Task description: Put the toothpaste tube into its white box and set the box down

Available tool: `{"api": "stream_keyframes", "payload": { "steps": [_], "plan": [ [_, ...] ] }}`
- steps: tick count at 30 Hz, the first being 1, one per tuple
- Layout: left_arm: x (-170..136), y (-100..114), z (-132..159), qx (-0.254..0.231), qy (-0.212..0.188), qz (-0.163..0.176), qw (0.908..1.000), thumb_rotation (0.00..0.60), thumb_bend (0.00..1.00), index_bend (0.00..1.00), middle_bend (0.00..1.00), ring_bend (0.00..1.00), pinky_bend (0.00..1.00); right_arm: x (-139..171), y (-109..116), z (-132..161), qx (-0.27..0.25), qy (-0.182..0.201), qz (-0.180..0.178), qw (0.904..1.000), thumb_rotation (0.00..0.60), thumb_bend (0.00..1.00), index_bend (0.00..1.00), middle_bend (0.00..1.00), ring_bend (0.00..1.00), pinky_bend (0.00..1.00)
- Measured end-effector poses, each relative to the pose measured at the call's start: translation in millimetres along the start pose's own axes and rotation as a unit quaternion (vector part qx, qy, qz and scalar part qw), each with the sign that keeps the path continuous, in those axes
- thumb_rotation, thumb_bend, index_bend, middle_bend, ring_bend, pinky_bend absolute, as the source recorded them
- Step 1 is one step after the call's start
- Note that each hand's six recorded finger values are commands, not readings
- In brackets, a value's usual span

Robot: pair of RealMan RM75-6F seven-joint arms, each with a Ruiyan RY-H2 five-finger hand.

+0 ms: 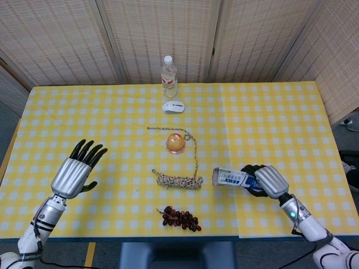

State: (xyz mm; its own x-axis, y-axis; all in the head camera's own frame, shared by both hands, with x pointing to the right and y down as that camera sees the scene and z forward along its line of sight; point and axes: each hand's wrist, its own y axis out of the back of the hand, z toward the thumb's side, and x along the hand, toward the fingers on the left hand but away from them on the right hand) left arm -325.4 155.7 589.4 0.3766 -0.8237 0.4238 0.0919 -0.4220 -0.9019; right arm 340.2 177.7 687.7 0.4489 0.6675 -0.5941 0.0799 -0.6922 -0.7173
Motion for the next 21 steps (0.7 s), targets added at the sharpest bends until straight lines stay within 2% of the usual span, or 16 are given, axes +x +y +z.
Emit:
{"api": "stream_keyframes", "payload": {
  "steps": [10,14,21],
  "plan": [
    [-2.5,-18.7,-17.0,-0.005,0.009,-0.032,0.9994,0.600,0.18,0.13,0.13,0.02,0.00,-4.7,-20.8,-14.8,0.018,-0.028,0.045,0.9984,0.600,0.41,0.39,0.36,0.40,0.45],
    [-1.9,-18.7,-16.0,-0.008,0.007,-0.041,0.9991,0.600,0.18,0.11,0.12,0.02,0.00,-10.3,-27.2,-14.2,0.017,-0.030,0.051,0.9981,0.600,0.41,0.38,0.31,0.38,0.44],
    [-0.4,-13.9,-13.9,-0.013,0.005,-0.037,0.9992,0.600,0.18,0.10,0.12,0.02,0.00,-9.7,-14.7,-11.6,0.008,-0.025,0.028,0.9993,0.600,0.41,0.05,0.11,0.23,0.30]
  ]
}}
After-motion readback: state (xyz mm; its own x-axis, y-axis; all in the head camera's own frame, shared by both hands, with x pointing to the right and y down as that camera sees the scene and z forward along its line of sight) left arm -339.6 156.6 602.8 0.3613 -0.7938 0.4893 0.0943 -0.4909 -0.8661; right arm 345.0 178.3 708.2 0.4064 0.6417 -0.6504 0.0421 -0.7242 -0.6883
